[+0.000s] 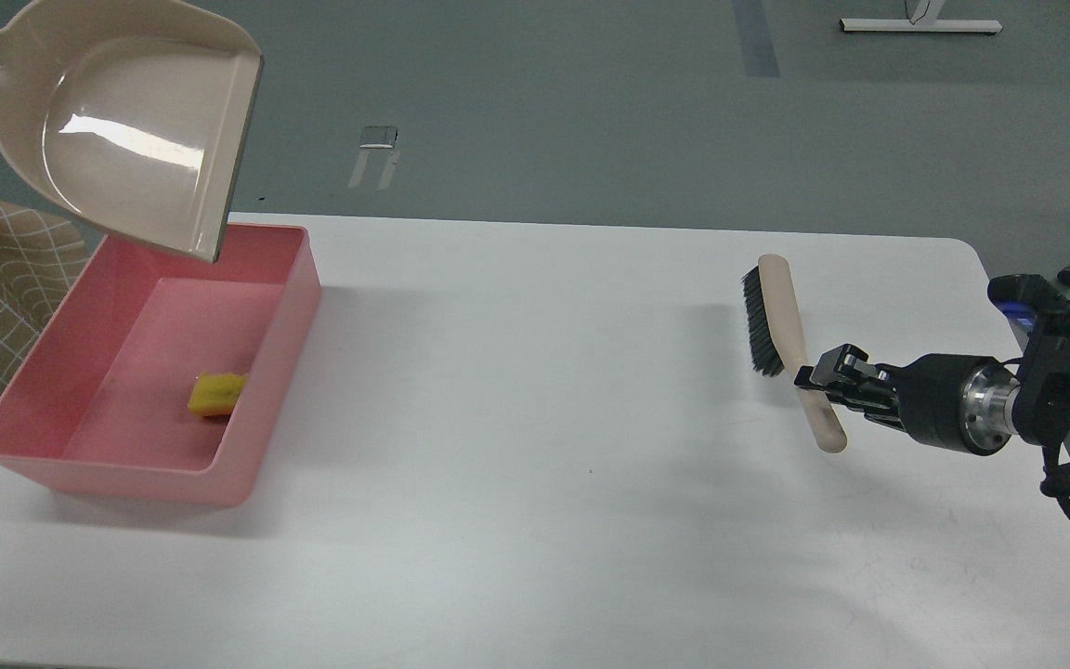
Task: Sweep and dump garbage into bin
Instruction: 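Raise the emptied dustpan above the bin with the left gripper, then lower the beige dustpan onto the table beside the bin, left gripper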
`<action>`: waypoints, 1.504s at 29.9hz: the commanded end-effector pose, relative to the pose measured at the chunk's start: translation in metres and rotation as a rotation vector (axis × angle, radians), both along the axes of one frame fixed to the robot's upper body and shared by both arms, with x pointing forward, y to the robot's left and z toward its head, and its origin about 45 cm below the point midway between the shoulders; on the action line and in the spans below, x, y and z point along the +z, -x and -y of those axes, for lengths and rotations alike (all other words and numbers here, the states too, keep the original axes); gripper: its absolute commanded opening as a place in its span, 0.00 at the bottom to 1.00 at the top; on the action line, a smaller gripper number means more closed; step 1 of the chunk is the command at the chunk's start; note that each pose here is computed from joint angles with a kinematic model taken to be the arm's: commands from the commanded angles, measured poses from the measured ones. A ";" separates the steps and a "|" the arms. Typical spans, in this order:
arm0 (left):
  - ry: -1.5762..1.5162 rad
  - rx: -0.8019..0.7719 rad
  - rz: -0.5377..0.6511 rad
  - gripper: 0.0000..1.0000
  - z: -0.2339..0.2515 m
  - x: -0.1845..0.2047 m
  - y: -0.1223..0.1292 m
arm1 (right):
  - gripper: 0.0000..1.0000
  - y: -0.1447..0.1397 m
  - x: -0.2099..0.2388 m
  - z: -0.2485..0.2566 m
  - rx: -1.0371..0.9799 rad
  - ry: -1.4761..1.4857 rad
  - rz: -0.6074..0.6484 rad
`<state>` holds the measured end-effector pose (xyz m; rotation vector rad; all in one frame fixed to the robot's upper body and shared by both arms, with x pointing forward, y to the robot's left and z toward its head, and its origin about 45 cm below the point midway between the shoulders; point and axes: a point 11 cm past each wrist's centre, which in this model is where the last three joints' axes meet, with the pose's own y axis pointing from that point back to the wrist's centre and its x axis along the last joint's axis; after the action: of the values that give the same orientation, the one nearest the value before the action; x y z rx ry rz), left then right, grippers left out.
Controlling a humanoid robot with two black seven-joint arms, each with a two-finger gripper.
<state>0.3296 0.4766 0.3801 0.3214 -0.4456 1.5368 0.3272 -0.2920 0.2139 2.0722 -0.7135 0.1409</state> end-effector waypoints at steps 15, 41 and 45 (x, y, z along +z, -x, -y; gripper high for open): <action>0.200 -0.123 -0.070 0.00 0.092 -0.041 -0.001 | 0.00 -0.003 0.005 0.000 -0.001 0.000 0.013; 0.149 -0.239 -0.196 0.00 0.170 -0.148 0.019 | 0.00 -0.006 0.009 -0.001 0.002 0.002 0.022; 0.155 -0.250 -0.207 0.00 0.180 -0.157 0.020 | 0.00 -0.006 0.008 -0.002 0.003 0.001 0.020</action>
<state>0.3108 0.3035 0.2296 0.2884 -0.2021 1.2805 0.3328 -0.2904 0.2223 2.0731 -0.7234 0.1644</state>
